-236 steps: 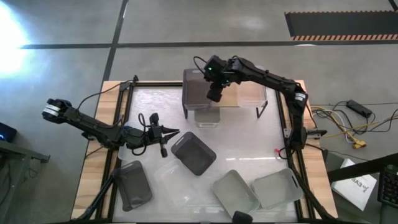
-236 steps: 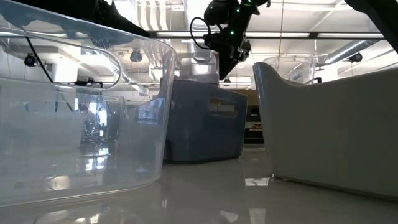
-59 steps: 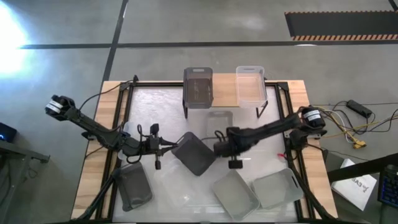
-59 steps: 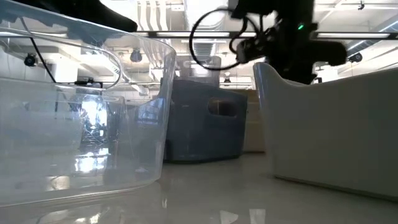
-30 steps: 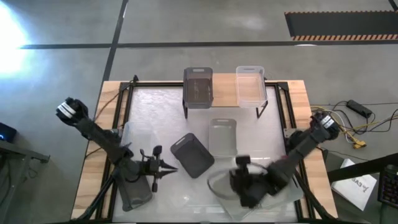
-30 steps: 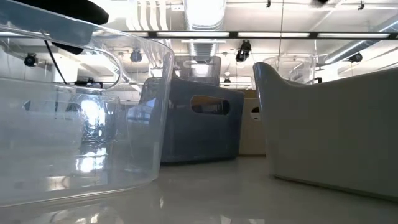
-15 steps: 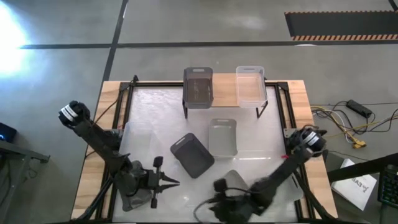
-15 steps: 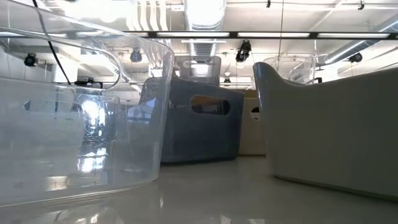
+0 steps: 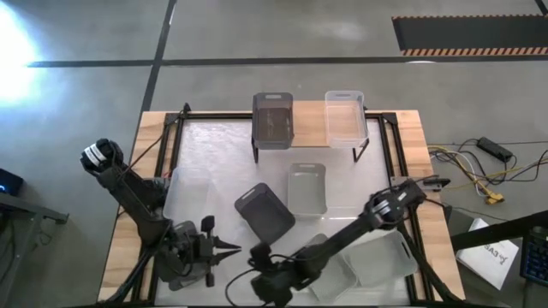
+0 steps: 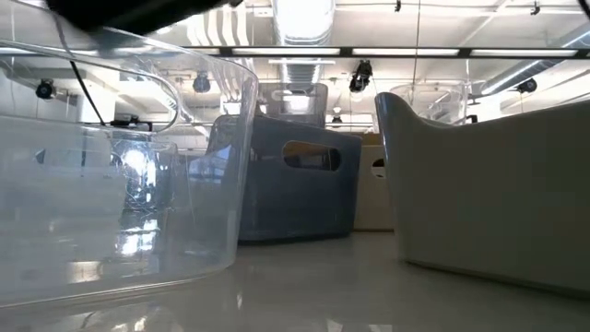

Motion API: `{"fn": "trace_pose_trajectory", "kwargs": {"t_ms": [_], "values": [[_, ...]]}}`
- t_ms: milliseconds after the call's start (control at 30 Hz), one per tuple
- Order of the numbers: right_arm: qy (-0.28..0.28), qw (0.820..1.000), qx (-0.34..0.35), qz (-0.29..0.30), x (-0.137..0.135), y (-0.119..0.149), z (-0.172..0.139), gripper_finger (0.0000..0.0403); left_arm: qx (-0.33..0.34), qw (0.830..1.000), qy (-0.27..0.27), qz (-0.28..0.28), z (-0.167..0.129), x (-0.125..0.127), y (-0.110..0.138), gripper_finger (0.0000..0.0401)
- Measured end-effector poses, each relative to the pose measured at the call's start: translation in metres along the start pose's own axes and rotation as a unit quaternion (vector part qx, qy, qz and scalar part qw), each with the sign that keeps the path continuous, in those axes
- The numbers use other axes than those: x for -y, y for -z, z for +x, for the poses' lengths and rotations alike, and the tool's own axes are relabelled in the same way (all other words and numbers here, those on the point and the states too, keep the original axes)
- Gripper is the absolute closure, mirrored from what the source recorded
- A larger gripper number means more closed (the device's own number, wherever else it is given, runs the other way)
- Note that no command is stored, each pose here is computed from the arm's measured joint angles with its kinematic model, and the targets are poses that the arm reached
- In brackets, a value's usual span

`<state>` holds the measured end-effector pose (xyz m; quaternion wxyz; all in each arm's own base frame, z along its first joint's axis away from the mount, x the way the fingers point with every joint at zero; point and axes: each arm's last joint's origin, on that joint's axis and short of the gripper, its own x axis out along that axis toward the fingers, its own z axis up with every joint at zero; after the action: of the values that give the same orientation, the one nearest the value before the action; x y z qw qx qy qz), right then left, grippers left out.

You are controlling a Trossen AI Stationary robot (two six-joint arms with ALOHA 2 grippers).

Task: Stack baskets on shelf by color
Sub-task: Stack the bottom transparent bin on top of the transparent bin on the shelf

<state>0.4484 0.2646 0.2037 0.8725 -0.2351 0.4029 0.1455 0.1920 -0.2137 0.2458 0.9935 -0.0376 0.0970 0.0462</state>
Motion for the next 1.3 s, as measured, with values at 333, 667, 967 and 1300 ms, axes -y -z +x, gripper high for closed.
{"fn": "trace_pose_trajectory", "kwargs": {"t_ms": [333,667,967,1300], "values": [[-0.096,0.994,-0.058,0.0,0.007,0.002,0.027,0.0319,0.001,1.0,-0.005,0.006,-0.004,0.001,0.004,0.0389],[-0.107,0.989,-0.101,-0.008,-0.023,-0.003,-0.024,0.0393,0.023,0.998,-0.052,0.003,-0.008,0.001,0.005,0.0389],[-0.014,0.991,-0.131,-0.024,-0.071,-0.001,-0.097,0.0394,0.055,0.991,-0.124,0.011,-0.016,0.001,0.006,0.0389],[0.118,0.987,-0.101,0.03,-0.035,0.035,-0.206,0.0394,0.05,0.99,-0.128,-0.002,-0.016,-0.008,0.025,0.0389]]}}
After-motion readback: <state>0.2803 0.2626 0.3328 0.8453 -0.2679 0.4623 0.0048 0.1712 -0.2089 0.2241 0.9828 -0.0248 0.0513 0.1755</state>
